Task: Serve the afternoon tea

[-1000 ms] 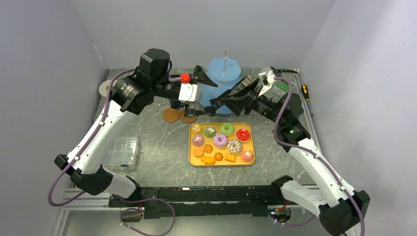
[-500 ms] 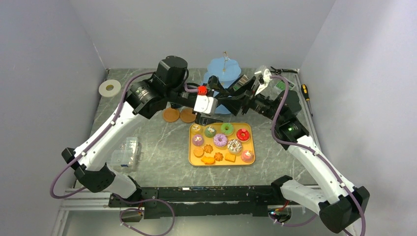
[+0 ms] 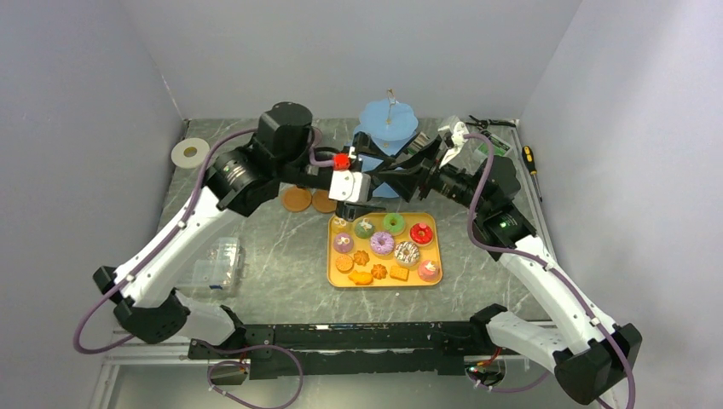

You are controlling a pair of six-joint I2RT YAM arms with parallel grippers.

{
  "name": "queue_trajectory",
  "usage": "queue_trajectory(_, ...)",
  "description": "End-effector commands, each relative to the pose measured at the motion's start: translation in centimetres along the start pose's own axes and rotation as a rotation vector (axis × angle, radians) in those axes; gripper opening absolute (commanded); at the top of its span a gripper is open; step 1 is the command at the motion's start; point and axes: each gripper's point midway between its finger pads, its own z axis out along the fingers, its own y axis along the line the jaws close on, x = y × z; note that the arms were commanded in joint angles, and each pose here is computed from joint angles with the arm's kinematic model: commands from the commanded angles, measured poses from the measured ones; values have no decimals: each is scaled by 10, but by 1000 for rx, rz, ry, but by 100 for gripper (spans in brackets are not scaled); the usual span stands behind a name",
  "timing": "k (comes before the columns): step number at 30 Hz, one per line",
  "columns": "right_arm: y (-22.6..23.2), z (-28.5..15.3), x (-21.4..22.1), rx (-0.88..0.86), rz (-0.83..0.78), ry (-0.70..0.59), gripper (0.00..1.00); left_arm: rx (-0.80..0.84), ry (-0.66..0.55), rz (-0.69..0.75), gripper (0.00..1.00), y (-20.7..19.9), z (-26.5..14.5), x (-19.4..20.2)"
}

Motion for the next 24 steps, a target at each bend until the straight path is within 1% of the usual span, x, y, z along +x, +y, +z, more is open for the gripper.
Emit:
queue_trajectory(1,8,-3,-34,-3,-79,-81,56,-217,-93,82,90,28,-24,-38)
queue_trajectory(4,9,-2,-36,-12,-76,-81,56,-305,-91,93,92,39,-25,-31)
queue_trajectory(8,12,3,-36,-24,-70,-70,56,-282,-74,59,93,44,-15,-24)
queue_trajectory(11,13,5,-38,-18,-76,-66,55,-256,-87,41,93,46,-8,-24)
queue_trajectory(15,13,5,-38,-9,-82,-63,55,-287,-80,5,93,59,-3,-22)
queue_trajectory(20,13,8,-35,-6,-84,-47,55,-358,-123,52,93,71,-8,-33)
queue_trajectory(24,12,12,-34,-7,-82,-43,55,-380,-151,78,93,71,-9,-41)
